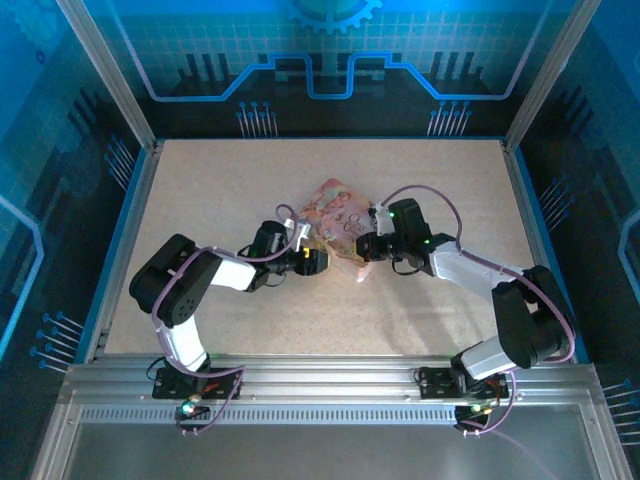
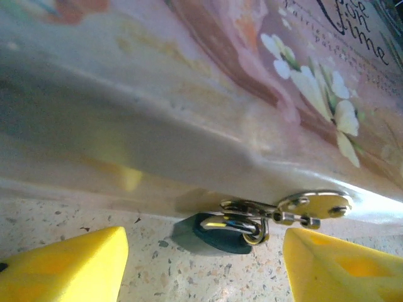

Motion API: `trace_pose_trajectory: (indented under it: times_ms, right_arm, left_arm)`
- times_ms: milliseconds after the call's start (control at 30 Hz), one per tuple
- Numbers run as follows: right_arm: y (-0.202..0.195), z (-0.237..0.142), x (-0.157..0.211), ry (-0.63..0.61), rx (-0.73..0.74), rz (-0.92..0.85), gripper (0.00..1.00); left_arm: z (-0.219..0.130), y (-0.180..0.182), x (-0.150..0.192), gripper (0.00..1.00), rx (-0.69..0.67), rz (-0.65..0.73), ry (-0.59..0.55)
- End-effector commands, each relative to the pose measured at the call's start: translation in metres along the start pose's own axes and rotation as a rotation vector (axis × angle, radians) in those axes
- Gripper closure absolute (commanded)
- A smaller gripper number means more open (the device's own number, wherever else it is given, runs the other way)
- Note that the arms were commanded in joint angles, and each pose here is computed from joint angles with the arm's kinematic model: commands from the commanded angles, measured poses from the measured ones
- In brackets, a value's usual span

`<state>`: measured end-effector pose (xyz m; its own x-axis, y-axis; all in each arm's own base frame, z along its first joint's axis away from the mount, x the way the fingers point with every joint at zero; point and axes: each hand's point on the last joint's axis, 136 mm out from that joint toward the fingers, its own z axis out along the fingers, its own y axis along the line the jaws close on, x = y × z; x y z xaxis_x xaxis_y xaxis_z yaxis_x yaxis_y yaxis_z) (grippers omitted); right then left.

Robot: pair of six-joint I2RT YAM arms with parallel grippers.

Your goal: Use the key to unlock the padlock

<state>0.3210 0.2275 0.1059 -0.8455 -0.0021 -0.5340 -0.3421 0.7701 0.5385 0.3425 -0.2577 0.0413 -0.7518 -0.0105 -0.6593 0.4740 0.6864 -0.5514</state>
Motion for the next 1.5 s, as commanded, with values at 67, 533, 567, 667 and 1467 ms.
trace_pose_trajectory:
  times_ms: [67,533,567,667,1467]
  right_arm:
    - [-0.004,0.004,-0.001,0.007,0.019,-0.019,1.0]
    - [-0.003,0.003,0.001,0.002,0.013,-0.024,1.0]
    - [-0.003,0.002,0.001,-0.001,0.012,-0.026,1.0]
    - [-0.002,0.002,0.0,-0.003,0.011,-0.026,1.0]
    - [-0.001,-0.001,0.0,-0.014,0.004,-0.028,1.0]
  left_arm:
    - [0.004,-0.012,-0.008,0.38,0.064,0.022,-0.016]
    - [0.007,-0.025,-0.006,0.5,0.076,0.044,0.008]
    - [0.007,-0.026,-0.005,0.51,0.073,0.046,0.007]
    - [0.008,-0.026,-0.006,0.52,0.071,0.044,0.006]
    - [0.012,-0.028,-0.006,0.62,0.041,0.023,-0.009]
